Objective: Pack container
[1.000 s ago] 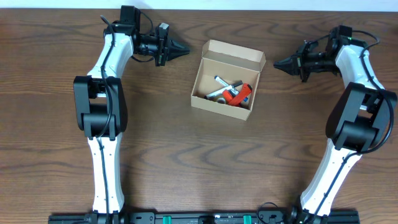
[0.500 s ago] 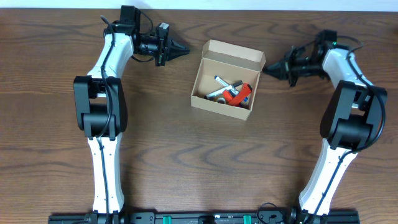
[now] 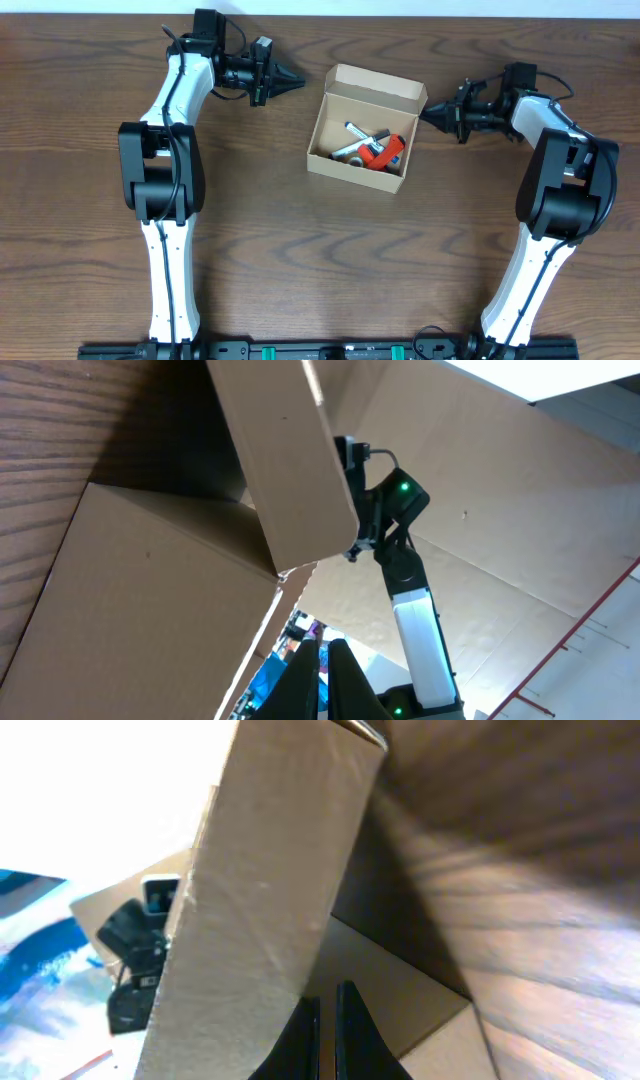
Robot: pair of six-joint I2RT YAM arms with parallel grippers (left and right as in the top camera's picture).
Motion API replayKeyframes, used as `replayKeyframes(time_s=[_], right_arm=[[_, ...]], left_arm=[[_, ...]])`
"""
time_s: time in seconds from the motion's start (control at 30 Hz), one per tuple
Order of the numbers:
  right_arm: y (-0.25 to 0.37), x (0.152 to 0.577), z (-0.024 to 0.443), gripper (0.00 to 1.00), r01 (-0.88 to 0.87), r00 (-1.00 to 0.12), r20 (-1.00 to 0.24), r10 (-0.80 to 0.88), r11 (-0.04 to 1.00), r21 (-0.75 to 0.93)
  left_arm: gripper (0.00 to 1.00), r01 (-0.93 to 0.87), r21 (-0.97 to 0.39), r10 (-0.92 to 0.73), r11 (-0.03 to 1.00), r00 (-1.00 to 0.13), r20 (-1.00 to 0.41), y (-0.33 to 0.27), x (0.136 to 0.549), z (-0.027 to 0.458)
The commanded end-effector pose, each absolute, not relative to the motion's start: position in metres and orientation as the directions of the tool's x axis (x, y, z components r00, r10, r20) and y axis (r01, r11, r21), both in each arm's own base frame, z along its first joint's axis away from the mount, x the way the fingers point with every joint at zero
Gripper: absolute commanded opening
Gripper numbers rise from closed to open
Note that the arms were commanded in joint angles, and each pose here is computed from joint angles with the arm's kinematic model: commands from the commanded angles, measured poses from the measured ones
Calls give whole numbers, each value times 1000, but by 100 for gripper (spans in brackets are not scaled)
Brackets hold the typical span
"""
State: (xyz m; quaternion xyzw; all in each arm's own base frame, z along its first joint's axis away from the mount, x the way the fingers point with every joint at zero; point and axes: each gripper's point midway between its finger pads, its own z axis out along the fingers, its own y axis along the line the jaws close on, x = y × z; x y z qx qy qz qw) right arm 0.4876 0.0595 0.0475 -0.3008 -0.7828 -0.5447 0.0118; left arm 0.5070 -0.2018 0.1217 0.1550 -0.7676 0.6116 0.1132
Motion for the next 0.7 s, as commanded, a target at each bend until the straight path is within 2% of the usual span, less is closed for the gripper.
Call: replayKeyframes(time_s=[0.0,0.2,0.4,0.53,0.67], right_arm=[[68,491,62,1,474,-827,375,420,160,866],[72,497,70,1,446,-840,360,406,136,885],[78,509,90,1,334,-890,277,363,103,937],[84,511,91,1,369,-876,315,365,88,925],[79,506,68,1,493,-807,398,436,127,861]], left_arm=[[6,-346,-918,-87,195,-938,335,-202,508,128],[6,-346,-918,-85,193,-938,335,-202,508,128],[6,-345,-920,-80,187,-938,336,-202,508,129],[6,-346,-919,-80,187,-938,337,-202,508,129],[6,-346,-919,-80,187,-938,337,-202,508,129]])
